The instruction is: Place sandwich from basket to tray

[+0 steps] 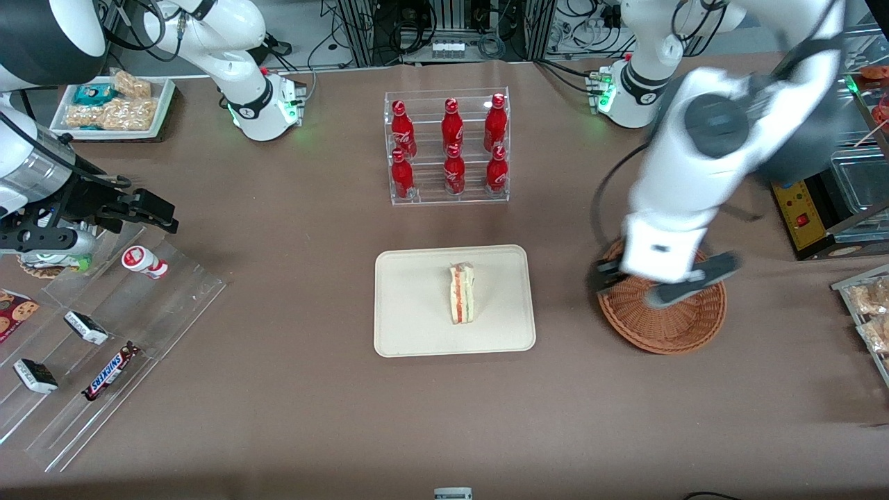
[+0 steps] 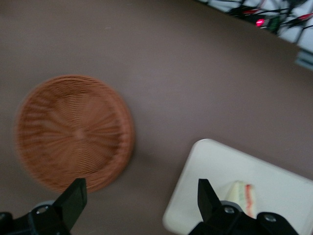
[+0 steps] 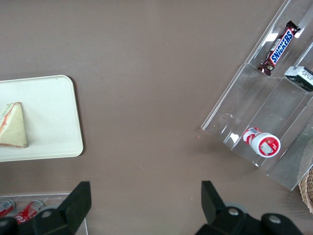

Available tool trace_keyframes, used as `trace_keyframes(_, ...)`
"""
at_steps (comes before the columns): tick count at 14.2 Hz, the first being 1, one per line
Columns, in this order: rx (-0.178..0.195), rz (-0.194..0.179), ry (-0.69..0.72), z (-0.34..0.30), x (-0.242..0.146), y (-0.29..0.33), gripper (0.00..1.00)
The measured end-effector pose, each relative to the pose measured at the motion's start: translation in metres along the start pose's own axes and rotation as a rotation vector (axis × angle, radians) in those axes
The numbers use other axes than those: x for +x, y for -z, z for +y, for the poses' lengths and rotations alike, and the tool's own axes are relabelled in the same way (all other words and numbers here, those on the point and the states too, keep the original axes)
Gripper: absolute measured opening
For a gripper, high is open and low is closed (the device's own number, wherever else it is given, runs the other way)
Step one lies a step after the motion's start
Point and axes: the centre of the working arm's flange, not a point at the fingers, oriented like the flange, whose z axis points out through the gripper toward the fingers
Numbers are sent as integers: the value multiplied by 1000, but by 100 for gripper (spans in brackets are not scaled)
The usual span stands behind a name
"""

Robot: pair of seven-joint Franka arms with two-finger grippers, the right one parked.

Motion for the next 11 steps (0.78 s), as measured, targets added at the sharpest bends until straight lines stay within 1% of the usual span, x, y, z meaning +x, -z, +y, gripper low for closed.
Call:
trace_keyframes(1,18,-28,-28,-29,6,11,100)
trace_keyframes(2,34,-44,-60,-52,7,19,100)
trace_keyframes(3,45,-52,-90,-72,6,26,100)
trace_keyframes(4,46,-63,-115,-91,3,31,100)
trace_keyframes(7,5,-113,-198,-157,4,46,100)
trace_keyframes(9,-37,-125,-232,-197,8,54,100)
trace_keyframes(10,-50,-126,-239,-210,10,55,100)
trace_keyframes(11,-53,-127,-244,-216,11,55,100)
